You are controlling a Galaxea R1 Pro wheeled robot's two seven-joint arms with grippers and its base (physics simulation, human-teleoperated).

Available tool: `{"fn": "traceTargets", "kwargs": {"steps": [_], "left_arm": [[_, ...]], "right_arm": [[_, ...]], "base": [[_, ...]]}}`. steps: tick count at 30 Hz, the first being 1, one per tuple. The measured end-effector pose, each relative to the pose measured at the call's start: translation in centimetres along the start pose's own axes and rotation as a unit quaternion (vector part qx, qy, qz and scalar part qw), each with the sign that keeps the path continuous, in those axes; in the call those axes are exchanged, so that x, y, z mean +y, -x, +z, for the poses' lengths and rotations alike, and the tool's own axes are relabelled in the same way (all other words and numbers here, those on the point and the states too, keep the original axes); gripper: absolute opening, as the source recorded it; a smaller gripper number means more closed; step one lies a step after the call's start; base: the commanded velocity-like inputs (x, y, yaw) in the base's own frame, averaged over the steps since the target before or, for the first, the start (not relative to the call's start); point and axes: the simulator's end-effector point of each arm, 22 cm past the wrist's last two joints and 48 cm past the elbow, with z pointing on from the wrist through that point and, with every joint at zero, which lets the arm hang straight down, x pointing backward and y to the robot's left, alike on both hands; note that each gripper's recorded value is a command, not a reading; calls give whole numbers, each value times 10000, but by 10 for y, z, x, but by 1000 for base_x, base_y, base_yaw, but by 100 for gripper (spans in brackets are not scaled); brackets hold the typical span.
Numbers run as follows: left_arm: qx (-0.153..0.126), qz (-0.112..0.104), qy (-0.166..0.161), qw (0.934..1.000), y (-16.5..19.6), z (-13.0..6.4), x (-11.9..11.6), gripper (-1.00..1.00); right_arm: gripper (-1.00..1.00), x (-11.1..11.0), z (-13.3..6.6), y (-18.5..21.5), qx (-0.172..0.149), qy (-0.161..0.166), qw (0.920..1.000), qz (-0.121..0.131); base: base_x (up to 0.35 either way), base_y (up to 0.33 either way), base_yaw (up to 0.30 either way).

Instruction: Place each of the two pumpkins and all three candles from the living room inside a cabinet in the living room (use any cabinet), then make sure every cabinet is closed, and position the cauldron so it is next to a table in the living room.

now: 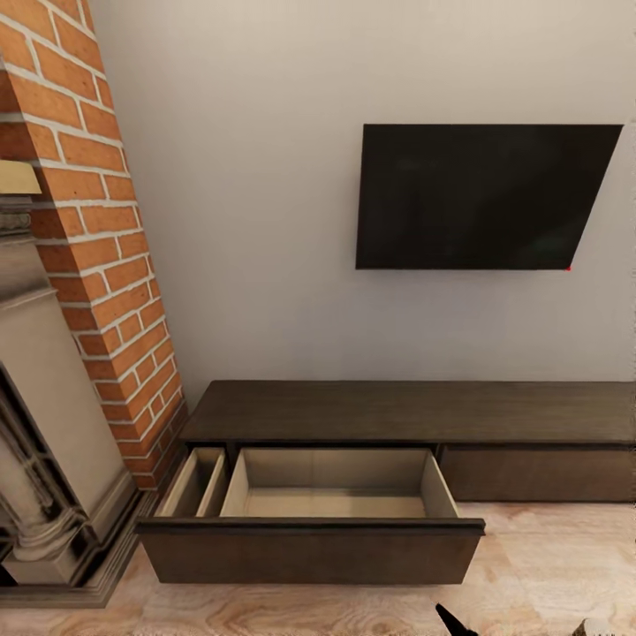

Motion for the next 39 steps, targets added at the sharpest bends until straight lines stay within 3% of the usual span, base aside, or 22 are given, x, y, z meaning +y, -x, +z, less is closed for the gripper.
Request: {"fn": "traceTargets", "kwargs": {"steps": [2,5,10,19,24,31,34,36,39], "left_arm": [[76,-22,-3,10000,0,-2,-1,100],[208,-52,-16,9998,0,-5,-3,100],[378,-65,-86,9992,0,-9,-12,100],[725,-110,-46,9973,0,-19,-11,100],[771,-78,160,9969,5,-24,-2,100],[1068,-37,580,9926,-12,-31,15,100],[1134,0,687,9912,-13,-35,13,100],[1151,62,668,9911,-11,-36,2,100],[1143,192,779,9902,-6,-40,-10,100]], "right_arm": [[100,-2,-2,4,-14,-123,9995,-284],[100,-10,-4,7,-24,-474,9947,-910],[100,-14,-9,13,21,-730,9883,-1337],[100,-3,-17,20,33,-807,9861,-1454],[100,6,-21,20,88,-799,9851,-1519],[100,18,-24,17,206,-791,9831,-1641],[100,16,-27,20,199,-978,9809,-1672],[100,10,-29,27,172,-1259,9751,-1816],[100,-12,-38,41,119,-2112,9525,-2189]], "base": [[-80,0,0],[-36,0,0],[-35,0,0],[-237,0,0],[-71,0,0],[-12,0,0],[-2,0,0],[-1,0,0],[0,0,0]]}}
